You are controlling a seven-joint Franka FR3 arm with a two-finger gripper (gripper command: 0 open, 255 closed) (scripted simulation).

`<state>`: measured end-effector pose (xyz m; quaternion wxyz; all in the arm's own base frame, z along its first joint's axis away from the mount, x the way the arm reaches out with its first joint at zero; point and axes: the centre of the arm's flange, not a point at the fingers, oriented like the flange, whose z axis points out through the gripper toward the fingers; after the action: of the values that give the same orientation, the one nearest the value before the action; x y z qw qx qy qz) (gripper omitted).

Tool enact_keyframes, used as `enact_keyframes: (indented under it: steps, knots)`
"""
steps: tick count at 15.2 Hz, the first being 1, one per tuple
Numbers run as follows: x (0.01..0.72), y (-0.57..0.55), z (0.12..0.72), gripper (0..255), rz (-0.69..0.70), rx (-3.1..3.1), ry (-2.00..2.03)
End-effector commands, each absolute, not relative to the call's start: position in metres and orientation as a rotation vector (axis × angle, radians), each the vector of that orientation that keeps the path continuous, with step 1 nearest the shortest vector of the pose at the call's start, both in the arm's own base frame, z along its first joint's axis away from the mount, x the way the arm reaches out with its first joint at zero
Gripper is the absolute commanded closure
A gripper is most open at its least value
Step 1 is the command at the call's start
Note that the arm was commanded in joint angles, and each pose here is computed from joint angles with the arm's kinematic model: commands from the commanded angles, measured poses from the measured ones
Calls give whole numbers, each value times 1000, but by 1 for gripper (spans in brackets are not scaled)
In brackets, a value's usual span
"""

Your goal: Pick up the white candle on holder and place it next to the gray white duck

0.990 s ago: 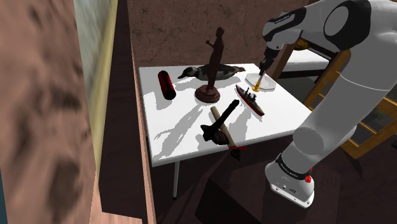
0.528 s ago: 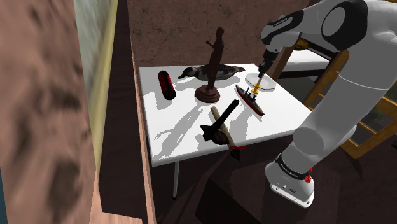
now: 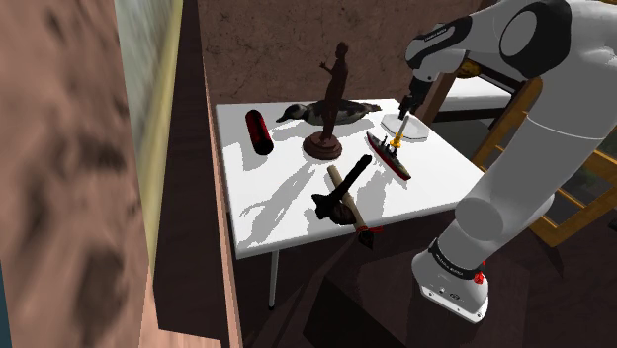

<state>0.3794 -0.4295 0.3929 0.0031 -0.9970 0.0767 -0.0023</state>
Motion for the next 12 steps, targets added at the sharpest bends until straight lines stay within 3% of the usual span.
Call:
enact_keyframes:
  steps: [1, 4, 12]
  knots:
    - [379, -430, 406, 0, -7, -3126, 240]
    - [379, -430, 443, 0, -7, -3126, 240]
    - [379, -430, 443, 0, -7, -3126, 240]
